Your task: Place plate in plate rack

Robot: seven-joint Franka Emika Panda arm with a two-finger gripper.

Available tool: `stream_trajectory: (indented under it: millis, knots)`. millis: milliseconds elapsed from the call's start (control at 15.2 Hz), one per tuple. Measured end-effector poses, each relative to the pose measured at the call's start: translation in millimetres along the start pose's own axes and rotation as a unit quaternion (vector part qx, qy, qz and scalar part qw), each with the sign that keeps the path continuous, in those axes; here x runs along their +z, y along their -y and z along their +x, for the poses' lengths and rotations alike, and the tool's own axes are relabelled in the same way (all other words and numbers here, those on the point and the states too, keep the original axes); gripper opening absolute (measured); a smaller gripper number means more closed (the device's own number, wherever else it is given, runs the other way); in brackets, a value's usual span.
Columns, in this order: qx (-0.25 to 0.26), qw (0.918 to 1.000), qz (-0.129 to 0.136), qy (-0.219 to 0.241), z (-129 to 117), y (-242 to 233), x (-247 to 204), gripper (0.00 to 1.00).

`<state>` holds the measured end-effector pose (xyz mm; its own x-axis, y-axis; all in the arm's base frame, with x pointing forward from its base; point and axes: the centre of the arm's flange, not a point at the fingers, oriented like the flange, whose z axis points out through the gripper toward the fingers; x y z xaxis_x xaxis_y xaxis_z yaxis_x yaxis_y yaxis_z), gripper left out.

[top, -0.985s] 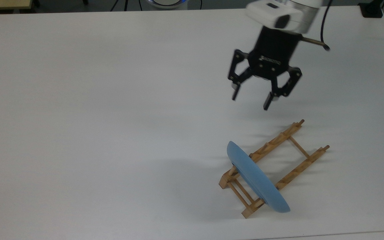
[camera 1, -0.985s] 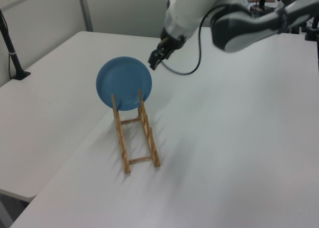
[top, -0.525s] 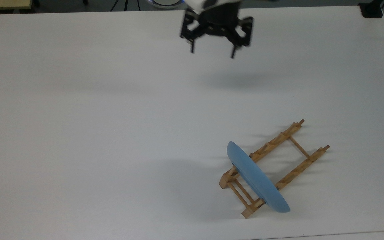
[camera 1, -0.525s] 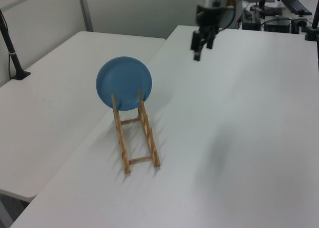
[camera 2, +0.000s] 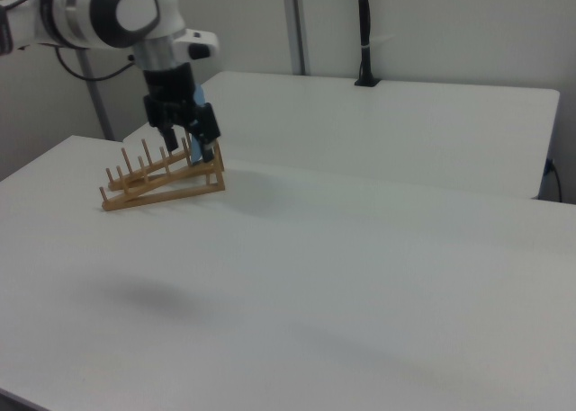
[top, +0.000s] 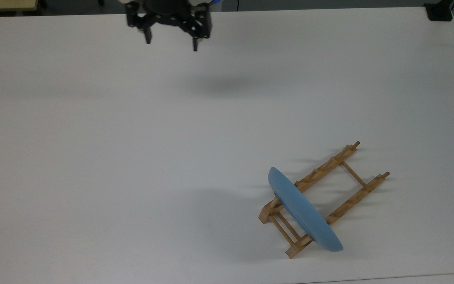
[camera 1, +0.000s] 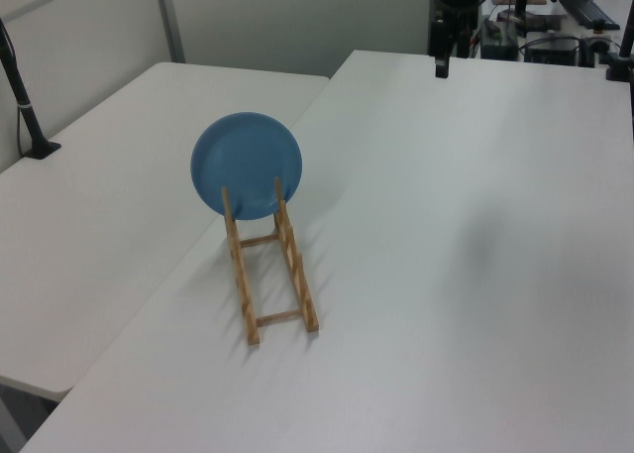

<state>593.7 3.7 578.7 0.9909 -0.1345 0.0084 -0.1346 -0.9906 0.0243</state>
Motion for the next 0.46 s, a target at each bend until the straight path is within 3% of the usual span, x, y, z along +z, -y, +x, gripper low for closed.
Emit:
stream_trajectory:
  millis: [460]
  knots:
    - [0.008,0.9999,0.011,-0.004,2.8,-30.3,-2.7,1.0]
